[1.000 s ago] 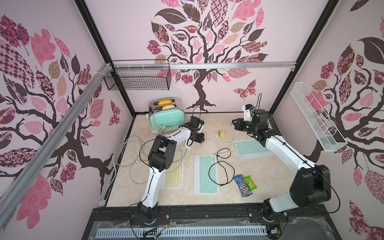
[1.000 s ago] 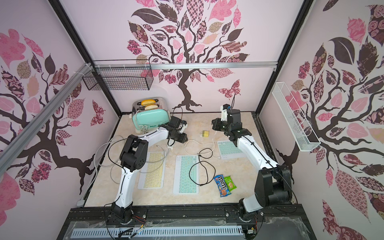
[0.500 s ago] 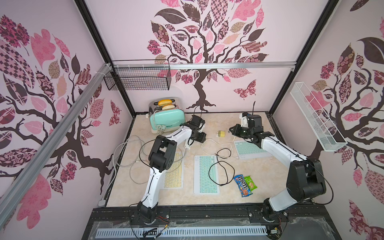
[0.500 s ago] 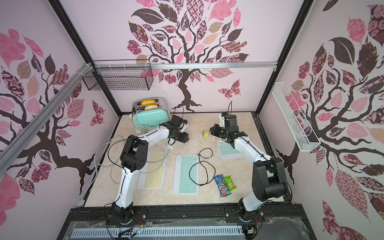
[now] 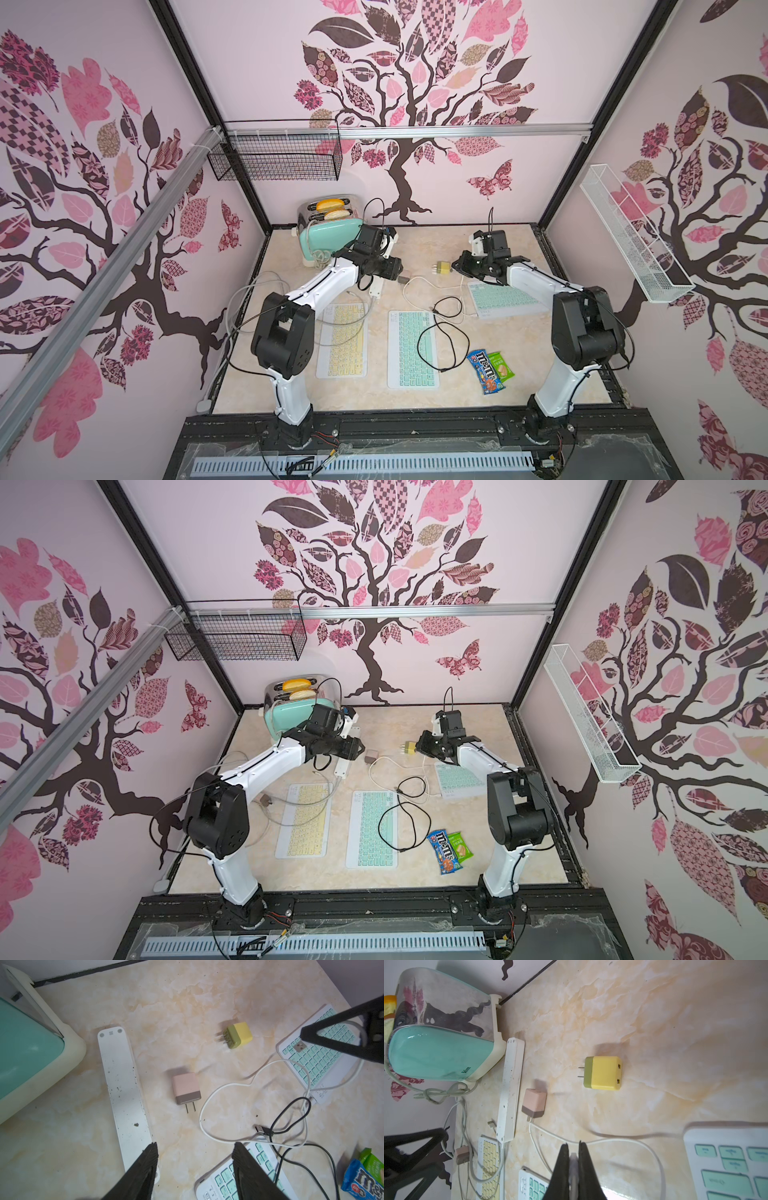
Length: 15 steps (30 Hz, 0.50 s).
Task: Unplug the wireless keyboard
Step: Place the plug at the center of the board, then place the power cord at the center of the board.
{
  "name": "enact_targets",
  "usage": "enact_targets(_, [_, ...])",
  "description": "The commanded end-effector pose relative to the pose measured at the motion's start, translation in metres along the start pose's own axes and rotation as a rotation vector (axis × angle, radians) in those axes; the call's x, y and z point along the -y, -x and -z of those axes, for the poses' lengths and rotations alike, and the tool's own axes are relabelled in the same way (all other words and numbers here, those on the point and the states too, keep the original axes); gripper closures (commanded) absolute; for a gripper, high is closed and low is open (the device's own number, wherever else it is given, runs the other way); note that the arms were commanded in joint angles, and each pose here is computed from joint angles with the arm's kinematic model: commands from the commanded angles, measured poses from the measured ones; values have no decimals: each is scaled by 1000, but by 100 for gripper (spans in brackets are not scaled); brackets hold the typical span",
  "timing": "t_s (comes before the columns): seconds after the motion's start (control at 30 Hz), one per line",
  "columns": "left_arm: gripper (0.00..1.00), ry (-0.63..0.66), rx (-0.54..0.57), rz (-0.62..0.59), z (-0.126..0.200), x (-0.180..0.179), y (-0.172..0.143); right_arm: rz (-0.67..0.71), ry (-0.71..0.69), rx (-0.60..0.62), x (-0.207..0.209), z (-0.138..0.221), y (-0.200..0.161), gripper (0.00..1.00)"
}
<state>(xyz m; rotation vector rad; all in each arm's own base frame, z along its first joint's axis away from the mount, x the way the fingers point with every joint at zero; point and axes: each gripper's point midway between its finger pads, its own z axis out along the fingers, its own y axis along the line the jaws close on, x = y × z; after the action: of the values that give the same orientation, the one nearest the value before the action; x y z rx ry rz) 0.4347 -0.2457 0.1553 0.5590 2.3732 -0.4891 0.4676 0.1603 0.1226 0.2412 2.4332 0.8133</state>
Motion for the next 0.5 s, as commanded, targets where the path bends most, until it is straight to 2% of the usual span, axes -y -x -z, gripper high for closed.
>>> enact_targets(0.0, [40,-37,-9,8,-9,4,-10,-14,1,-31,-3,-8,1,100])
enact_targets(0.23, [39,-138,-35,0,-30,22,-22,-21,-23,-47,2,-12,-1,100])
enact_targets(0.47, [39,-145,-114,-201,-73,38,-27,-16,-17,-38,-6,7,-3,100])
